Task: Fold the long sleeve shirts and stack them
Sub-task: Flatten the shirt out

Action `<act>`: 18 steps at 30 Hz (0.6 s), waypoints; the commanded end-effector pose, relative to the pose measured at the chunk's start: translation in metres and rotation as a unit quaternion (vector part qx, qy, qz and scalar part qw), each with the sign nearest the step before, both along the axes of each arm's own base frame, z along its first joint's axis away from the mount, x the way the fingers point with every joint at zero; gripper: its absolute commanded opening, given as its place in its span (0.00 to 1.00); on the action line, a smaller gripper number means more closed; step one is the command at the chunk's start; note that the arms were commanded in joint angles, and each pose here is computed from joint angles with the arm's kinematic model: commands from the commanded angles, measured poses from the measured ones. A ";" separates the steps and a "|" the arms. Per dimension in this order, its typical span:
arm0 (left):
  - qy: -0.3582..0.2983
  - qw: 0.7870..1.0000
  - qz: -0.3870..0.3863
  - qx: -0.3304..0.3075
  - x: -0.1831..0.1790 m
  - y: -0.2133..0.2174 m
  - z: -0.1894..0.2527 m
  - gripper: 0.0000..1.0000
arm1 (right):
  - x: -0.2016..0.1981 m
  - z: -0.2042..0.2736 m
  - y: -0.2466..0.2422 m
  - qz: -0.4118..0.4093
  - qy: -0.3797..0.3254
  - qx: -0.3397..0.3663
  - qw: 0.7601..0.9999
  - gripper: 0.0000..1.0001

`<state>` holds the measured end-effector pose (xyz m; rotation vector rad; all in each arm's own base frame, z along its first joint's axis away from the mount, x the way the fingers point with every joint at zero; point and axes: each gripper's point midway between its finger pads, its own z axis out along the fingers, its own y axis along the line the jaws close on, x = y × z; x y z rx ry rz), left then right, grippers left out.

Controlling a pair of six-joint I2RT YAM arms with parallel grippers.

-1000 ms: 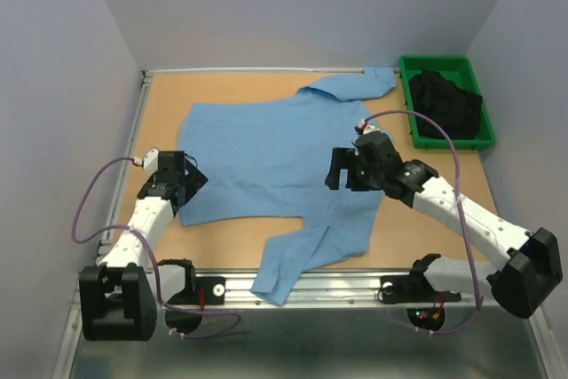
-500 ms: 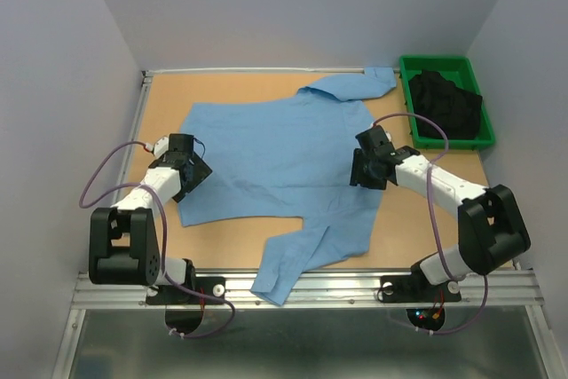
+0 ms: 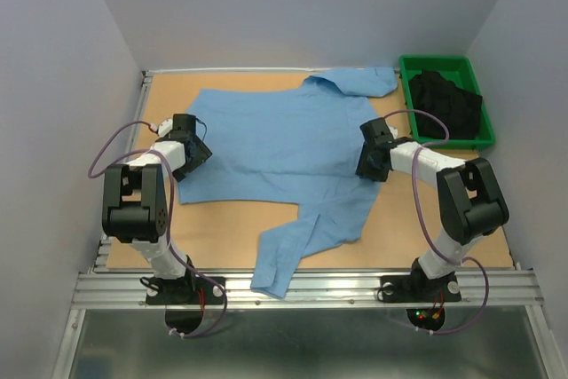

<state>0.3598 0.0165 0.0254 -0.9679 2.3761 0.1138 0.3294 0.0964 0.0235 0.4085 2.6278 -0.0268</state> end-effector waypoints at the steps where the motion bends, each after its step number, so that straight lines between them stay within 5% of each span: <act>1: 0.030 1.000 -0.004 0.004 0.002 0.005 -0.005 0.86 | 0.035 0.012 -0.012 -0.035 -0.037 0.000 0.999 0.48; 5: -0.006 1.000 0.010 0.012 -0.002 0.010 0.034 0.88 | 0.040 0.047 -0.001 -0.018 -0.074 0.034 0.997 0.53; 9: -0.030 0.998 0.054 0.010 -0.035 0.015 0.053 0.90 | 0.026 0.071 0.004 -0.004 -0.094 0.062 0.994 0.75; 14: -0.008 0.995 0.099 -0.011 -0.089 0.017 0.033 0.85 | 0.003 0.083 0.000 -0.002 -0.105 0.073 0.992 0.91; 18: 0.017 0.993 0.117 -0.016 -0.114 0.017 0.012 0.81 | -0.013 0.079 0.000 0.003 -0.099 0.084 0.992 0.92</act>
